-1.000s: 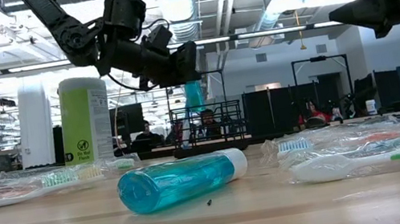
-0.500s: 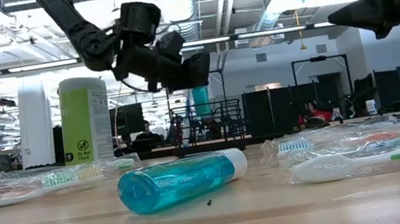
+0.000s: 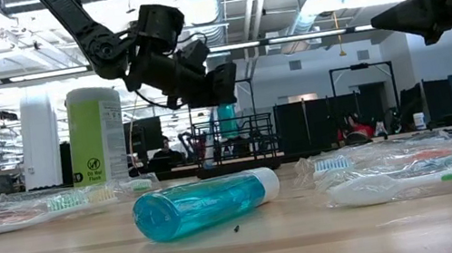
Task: Pick & Place toothbrushing station
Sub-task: Put the mouthwash into the black wire organizer
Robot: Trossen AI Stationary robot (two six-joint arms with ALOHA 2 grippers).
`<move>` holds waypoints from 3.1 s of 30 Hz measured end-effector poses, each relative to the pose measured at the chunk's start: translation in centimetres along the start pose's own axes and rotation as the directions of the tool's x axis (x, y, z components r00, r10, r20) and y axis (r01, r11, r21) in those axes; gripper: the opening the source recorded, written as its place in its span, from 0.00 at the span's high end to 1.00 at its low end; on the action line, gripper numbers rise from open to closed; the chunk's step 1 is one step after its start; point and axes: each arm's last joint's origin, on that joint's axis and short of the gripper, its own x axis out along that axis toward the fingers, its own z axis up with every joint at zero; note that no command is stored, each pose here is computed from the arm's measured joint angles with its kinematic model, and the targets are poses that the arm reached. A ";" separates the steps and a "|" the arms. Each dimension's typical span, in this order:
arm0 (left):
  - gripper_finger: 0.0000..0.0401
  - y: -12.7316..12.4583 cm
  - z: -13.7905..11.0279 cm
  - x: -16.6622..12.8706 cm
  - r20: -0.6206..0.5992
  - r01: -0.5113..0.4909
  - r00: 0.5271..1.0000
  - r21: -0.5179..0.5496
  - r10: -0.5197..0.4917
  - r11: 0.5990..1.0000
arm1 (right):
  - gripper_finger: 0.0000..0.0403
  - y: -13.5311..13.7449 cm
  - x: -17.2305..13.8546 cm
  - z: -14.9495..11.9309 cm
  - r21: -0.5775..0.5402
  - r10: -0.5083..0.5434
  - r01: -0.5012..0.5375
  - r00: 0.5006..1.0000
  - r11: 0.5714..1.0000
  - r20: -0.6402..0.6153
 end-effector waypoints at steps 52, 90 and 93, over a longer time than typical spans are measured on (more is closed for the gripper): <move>0.66 -0.6 -2.6 1.3 -0.027 0.036 0.999 -0.049 -0.037 0.998 | 1.00 0.0 0.0 0.0 -0.002 0.000 0.000 1.000 1.000 -0.002; 0.67 -11.8 -0.3 -12.9 -0.260 0.586 0.769 -0.079 -0.584 0.806 | 1.00 0.0 0.0 -0.1 0.016 0.000 0.000 1.000 1.000 -0.012; 0.67 -12.2 -1.0 -13.7 -0.321 0.598 0.736 -0.108 -0.597 0.795 | 1.00 0.0 0.0 -0.1 0.017 0.000 0.000 1.000 1.000 -0.010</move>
